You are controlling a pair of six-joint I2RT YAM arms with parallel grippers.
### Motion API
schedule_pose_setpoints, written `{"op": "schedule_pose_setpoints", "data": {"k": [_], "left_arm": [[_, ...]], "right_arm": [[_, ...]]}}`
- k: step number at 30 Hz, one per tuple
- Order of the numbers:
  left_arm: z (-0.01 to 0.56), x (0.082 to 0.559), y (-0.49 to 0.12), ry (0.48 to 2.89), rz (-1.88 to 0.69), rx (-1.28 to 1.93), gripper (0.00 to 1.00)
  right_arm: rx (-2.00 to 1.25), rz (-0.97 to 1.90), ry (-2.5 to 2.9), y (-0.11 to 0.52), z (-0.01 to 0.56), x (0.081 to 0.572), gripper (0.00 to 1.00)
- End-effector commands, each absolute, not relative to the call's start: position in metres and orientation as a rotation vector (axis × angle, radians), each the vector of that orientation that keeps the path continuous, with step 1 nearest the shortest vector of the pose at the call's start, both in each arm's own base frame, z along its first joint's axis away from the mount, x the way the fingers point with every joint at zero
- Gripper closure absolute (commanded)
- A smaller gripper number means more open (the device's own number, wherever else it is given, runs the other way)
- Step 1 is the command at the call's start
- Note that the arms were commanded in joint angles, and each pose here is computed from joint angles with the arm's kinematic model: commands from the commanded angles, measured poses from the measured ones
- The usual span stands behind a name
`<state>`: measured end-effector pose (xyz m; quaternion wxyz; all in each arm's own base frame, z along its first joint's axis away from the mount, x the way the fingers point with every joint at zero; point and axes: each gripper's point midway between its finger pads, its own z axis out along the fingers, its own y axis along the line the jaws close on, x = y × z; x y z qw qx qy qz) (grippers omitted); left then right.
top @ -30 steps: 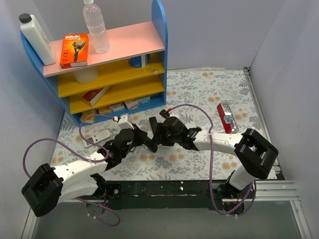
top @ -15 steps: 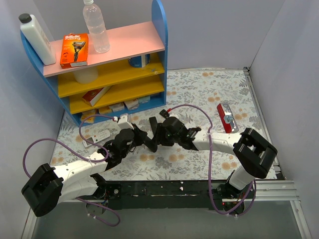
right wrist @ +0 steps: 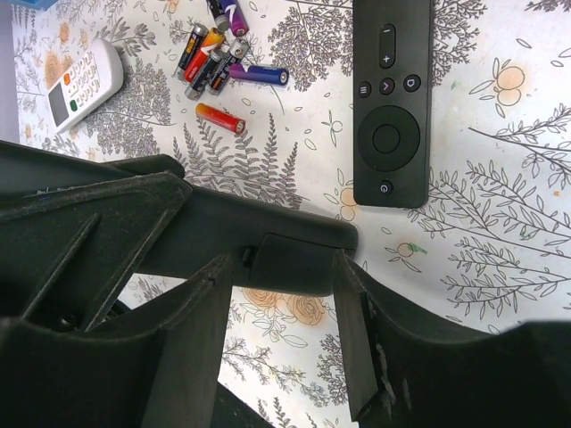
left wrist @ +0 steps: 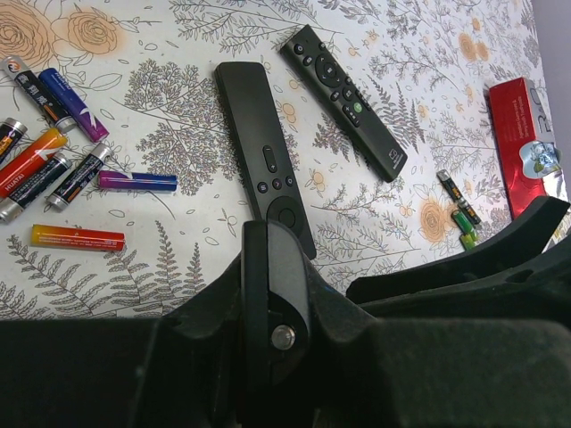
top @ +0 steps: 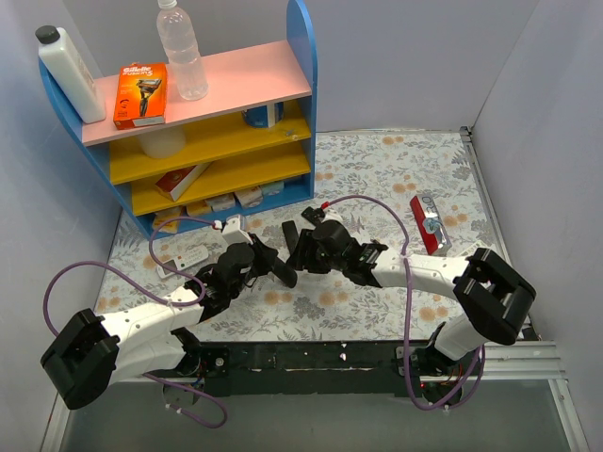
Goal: Load the batteries into the remote control
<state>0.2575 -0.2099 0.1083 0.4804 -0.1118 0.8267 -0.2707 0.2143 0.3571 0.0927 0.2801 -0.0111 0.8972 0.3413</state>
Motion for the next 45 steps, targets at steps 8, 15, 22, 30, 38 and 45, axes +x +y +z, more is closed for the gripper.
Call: {"op": "schedule_pose_setpoints", "data": {"k": [8,15,22,30,38,45], "left_arm": [[0.109,0.26,-0.206,2.024,-0.608,-0.272,1.0],[0.11,0.26,-0.206,2.024,-0.611,-0.273,1.0],[0.109,0.26,-0.208,2.027,-0.615,-0.271,1.0],[0.109,0.26,-0.209,2.031,-0.62,-0.269,1.0],[0.11,0.261,-0.207,2.024,-0.601,-0.26,1.0],[0.113,0.265,-0.206,2.012,-0.571,-0.246,1.0]], "right_arm": [[-0.036,0.979,2.378,0.372,0.093,0.217,0.44],[-0.041,0.971,2.397,0.373,0.085,0.216,0.45],[-0.066,0.962,2.419,0.373,0.078,0.214,0.46],[-0.105,0.907,2.474,0.371,0.068,0.211,0.46],[-0.198,0.721,2.563,0.367,0.059,0.209,0.47],[-0.312,0.501,2.606,0.355,0.047,0.211,0.48]]}}
